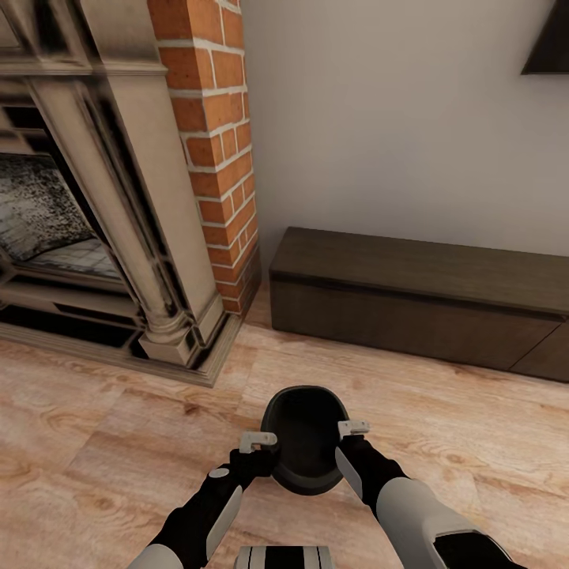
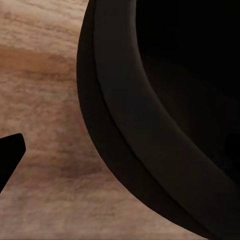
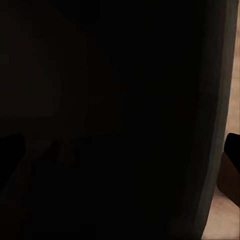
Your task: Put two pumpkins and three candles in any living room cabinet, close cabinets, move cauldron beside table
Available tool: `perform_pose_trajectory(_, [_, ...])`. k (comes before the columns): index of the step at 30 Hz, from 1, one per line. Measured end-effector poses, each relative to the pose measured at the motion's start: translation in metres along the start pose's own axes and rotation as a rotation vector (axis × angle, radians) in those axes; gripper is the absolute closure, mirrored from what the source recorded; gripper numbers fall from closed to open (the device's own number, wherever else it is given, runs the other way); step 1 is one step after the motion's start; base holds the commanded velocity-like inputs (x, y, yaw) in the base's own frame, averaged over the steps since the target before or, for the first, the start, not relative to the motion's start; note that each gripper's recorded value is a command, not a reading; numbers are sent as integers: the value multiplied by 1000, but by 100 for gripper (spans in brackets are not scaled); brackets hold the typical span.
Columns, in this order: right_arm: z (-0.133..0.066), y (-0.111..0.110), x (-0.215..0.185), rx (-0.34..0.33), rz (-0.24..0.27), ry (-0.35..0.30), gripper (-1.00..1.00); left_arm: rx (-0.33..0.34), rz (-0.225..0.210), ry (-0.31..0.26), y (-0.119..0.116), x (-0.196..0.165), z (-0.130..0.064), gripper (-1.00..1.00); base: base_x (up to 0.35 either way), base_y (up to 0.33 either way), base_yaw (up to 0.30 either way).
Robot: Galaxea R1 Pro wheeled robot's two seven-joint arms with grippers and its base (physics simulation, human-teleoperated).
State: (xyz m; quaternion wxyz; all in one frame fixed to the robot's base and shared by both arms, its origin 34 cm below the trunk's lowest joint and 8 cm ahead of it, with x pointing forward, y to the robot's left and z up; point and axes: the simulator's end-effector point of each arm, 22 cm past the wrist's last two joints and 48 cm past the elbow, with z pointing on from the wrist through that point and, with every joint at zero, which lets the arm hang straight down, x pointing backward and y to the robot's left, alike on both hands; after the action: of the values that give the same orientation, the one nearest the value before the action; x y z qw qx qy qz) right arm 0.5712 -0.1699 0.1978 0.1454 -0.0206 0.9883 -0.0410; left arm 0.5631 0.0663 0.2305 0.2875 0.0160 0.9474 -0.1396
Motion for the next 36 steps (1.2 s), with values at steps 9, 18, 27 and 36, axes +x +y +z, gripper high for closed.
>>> perform_pose_trajectory(9, [0, -3, 0, 12, -15, -1, 100, -2, -31, 20, 2, 9, 1, 100, 0, 0, 0])
perform_pose_trajectory(18, [0, -3, 0, 11, -15, -1, 100, -2, -36, 19, 2, 9, 1, 100, 0, 0, 0])
perform_pose_trajectory(27, [0, -2, -1, 10, -14, -1, 100, -2, -37, 19, 2, 9, 1, 100, 0, 0, 0])
perform_pose_trajectory(36, [0, -2, 0, 10, -14, -1, 100, -1, -36, 19, 2, 9, 1, 100, 0, 0, 0])
